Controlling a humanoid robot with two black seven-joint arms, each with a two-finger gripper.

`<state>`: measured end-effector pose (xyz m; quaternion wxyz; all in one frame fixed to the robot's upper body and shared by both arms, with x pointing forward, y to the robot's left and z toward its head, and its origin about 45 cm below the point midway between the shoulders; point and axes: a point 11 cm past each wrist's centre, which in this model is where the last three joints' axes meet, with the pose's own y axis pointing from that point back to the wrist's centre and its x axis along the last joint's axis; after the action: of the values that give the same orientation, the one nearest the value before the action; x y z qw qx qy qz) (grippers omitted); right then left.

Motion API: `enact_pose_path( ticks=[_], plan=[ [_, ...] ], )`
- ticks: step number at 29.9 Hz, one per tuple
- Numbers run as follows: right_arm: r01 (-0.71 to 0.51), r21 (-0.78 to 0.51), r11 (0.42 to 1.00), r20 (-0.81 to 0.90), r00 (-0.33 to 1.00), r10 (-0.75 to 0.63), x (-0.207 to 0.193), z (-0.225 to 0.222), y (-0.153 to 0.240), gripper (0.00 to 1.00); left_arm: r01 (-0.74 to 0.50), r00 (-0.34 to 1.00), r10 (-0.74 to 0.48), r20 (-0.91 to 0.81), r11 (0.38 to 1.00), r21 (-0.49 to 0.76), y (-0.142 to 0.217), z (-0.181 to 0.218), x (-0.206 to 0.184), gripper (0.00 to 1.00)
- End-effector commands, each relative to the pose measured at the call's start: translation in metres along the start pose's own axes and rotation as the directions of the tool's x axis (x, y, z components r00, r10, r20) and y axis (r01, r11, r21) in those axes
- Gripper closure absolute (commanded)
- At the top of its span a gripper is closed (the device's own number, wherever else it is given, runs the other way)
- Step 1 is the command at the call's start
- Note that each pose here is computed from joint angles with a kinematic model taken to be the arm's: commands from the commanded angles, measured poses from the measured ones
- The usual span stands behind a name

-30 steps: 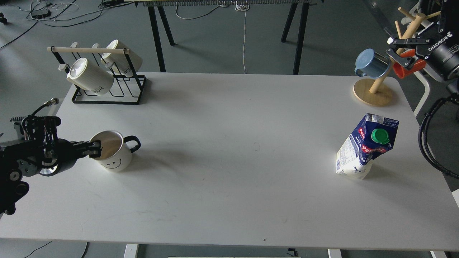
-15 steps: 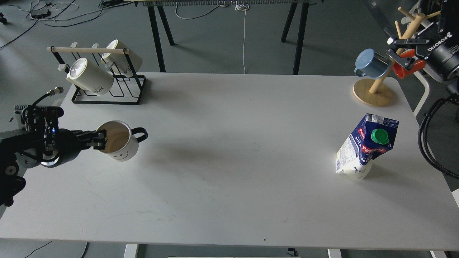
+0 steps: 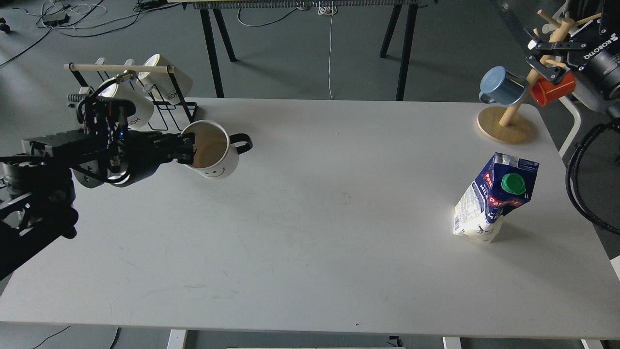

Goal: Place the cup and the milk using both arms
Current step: 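Carry the white mug with the left gripper toward the table center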

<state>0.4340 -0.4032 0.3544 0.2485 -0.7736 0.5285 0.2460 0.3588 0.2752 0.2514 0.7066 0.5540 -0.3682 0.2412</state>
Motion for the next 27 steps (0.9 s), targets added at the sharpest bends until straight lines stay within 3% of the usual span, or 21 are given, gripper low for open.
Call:
enact_pose_path(
  ticks=[1, 19, 27],
  plan=[
    [0.009, 0.027, 1.000, 0.022, 1.000, -0.010, -0.003, -0.002, -0.004, 0.02, -0.026, 1.000, 0.025, -0.015, 0.999, -0.035, -0.012, 0.034, 0.007, 0.99],
    [-0.002, 0.051, 0.999, 0.042, 0.999, 0.000, -0.005, -0.006, -0.007, 0.02, 0.088, 0.988, -0.066, 0.138, 0.984, -0.157, -0.060, 0.141, -0.050, 0.99],
    [0.000, 0.059, 0.998, 0.044, 0.999, -0.002, -0.006, -0.008, -0.007, 0.02, 0.073, 0.986, -0.047, 0.161, 0.985, -0.154, -0.072, 0.158, -0.052, 0.98]
  ],
)
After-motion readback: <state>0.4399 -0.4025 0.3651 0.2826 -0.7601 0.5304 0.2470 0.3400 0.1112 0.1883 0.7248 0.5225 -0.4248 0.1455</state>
